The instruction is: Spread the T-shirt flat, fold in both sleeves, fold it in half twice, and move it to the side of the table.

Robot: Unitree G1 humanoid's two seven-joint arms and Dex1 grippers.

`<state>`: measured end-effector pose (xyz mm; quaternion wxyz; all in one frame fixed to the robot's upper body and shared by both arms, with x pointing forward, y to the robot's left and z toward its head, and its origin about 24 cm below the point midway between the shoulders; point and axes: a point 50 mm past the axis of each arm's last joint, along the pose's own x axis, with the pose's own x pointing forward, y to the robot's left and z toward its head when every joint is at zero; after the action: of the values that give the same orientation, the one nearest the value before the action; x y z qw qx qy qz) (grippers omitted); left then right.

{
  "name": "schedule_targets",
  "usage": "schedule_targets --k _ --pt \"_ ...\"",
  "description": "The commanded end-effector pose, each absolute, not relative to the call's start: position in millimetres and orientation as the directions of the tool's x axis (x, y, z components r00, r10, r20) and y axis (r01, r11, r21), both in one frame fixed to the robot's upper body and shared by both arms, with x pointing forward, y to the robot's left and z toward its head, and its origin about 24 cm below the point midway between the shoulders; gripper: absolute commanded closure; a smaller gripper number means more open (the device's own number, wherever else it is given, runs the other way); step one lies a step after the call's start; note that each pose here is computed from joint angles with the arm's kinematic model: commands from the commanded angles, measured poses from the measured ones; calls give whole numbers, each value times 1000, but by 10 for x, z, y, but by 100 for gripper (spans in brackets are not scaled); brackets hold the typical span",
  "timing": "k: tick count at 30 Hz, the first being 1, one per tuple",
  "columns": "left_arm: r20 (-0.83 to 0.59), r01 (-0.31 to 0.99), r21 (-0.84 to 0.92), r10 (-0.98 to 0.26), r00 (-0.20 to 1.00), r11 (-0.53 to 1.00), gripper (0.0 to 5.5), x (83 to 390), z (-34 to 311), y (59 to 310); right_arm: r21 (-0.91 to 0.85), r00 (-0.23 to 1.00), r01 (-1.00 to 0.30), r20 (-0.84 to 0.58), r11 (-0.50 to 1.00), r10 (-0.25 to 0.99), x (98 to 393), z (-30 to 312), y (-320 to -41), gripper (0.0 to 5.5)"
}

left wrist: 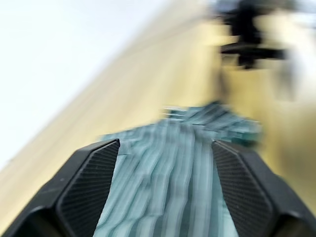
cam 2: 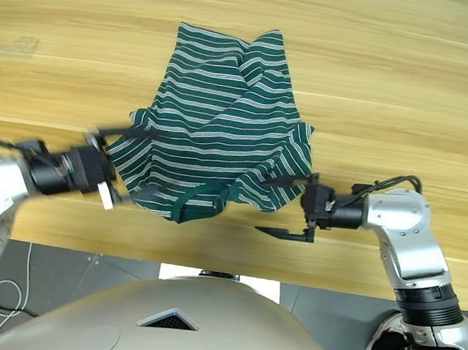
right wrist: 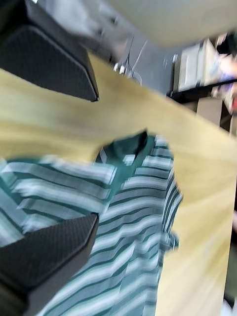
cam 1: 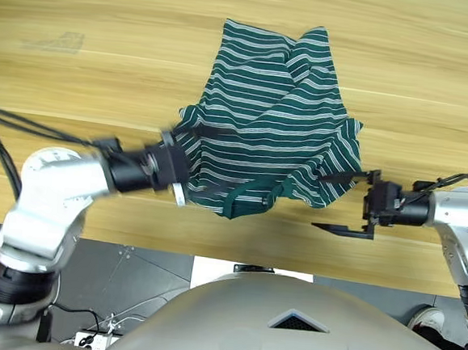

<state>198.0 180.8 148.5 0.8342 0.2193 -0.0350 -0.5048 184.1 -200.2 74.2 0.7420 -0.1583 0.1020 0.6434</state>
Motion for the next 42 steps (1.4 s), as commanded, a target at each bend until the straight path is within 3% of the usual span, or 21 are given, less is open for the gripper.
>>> schedule_targets --k 1,4,13,19,28,36,42 --pt "-78 561 514 -616 784 649 204 2359 1444 2052 -367 434 -887 -455 281 778 2170 787 -2344 53" --pt "-70 479 590 -549 833 650 204 2432 1265 2027 -482 488 -848 -551 219 677 2242 655 -2400 15" --pt "-257 580 634 -568 782 511 204 2399 525 1797 -548 446 -836 -651 26 614 2309 239 -2135 15" --pt "-384 626 650 -525 760 431 204 2214 42 1857 -456 384 -889 -779 -28 496 2214 119 -2469 15" --pt "-390 611 678 -505 770 408 204 2085 46 1982 -331 277 -939 -886 -89 371 1987 347 -2885 15" --pt "-394 646 686 -575 717 336 204 1936 90 1764 -120 -13 -971 -840 -209 543 1458 150 -2393 15" --pt "-401 698 651 -647 649 297 204 1741 115 1531 -217 95 -963 -830 -161 550 1681 275 -2432 15"
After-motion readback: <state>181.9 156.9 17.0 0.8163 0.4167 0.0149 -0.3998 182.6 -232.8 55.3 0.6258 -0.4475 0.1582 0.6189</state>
